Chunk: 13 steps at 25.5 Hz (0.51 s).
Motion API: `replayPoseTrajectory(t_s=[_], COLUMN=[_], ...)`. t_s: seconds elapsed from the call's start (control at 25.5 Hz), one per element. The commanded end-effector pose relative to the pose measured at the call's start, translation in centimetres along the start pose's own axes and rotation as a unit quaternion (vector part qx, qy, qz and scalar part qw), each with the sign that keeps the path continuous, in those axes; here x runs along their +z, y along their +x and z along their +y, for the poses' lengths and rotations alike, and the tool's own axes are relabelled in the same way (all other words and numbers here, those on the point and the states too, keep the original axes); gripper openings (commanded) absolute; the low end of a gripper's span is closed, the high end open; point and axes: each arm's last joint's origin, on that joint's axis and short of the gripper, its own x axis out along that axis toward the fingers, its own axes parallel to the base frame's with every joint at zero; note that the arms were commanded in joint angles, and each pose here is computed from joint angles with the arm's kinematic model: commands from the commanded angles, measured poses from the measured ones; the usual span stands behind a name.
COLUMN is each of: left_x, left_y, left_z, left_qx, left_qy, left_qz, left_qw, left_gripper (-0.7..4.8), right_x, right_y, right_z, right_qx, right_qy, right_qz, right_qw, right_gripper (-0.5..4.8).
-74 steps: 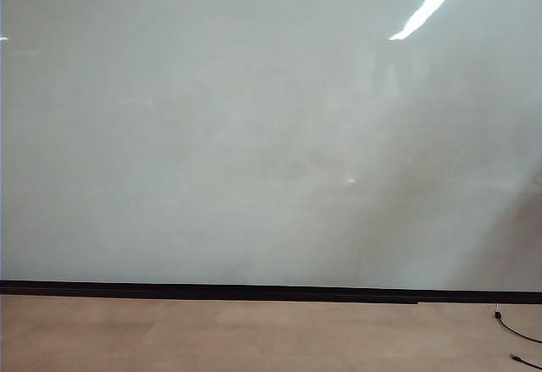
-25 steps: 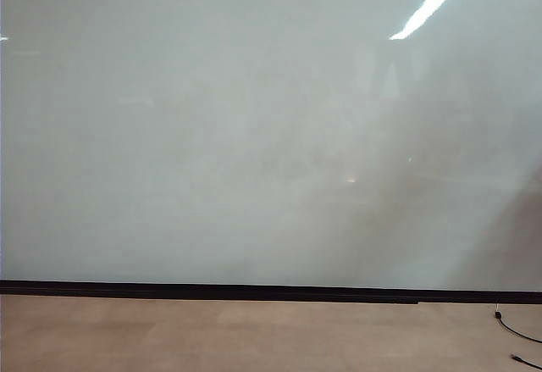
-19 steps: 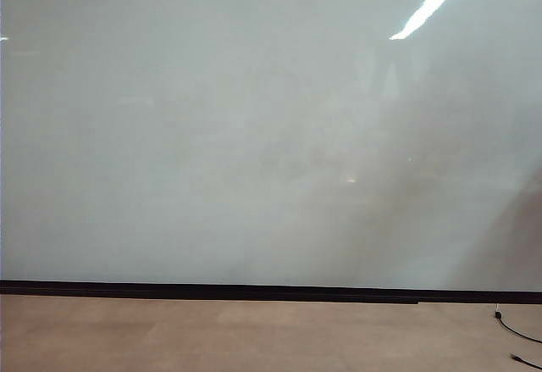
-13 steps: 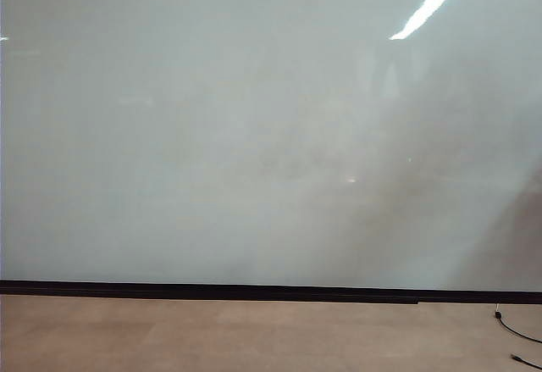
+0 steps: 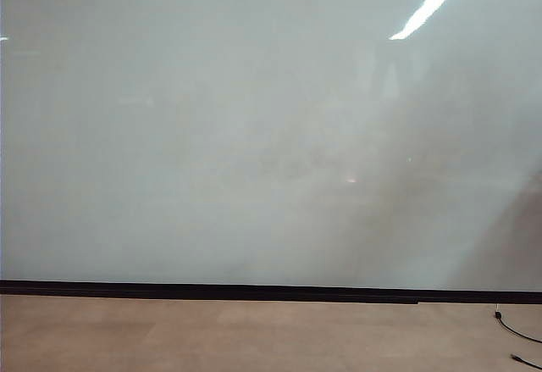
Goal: Pick up the pen on the shelf to the right of the whiteboard and write the letter A.
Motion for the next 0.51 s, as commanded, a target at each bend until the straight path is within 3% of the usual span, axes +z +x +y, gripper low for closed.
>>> replayPoseTrajectory(t_s=[0.04,0.12,0.24,0.51], left_x=[0.16,0.16,0.16,0.16], left_y=[-0.02,-0.02,-0.02,-0.02], left_z=[-0.01,-0.01,-0.01,-0.01], left_qx=[0.000,0.000,0.000,0.000], left_qy=[0.002,0.002,0.002,0.002], left_qz=[-0.005,-0.005,-0.005,-0.005], left_qw=[1.000,1.000,1.000,1.000], left_gripper=[-0.04,-0.05,-0.05,-0.05], right_x=[0.22,0.22,0.28,0.45], right_y=[0.02,0.02,0.02,0.01], right_z=[-0.01,0.00,0.02,0.04], right_qx=[0.001,0.001,0.004,0.006], right_qy=[-0.003,-0.003,-0.005,-0.009], right_qz=[-0.006,-0.006,-0.008,-0.014], right_qw=[1.000,1.000,1.000,1.000], right_gripper=[1.42,1.13,-0.08,-0.08])
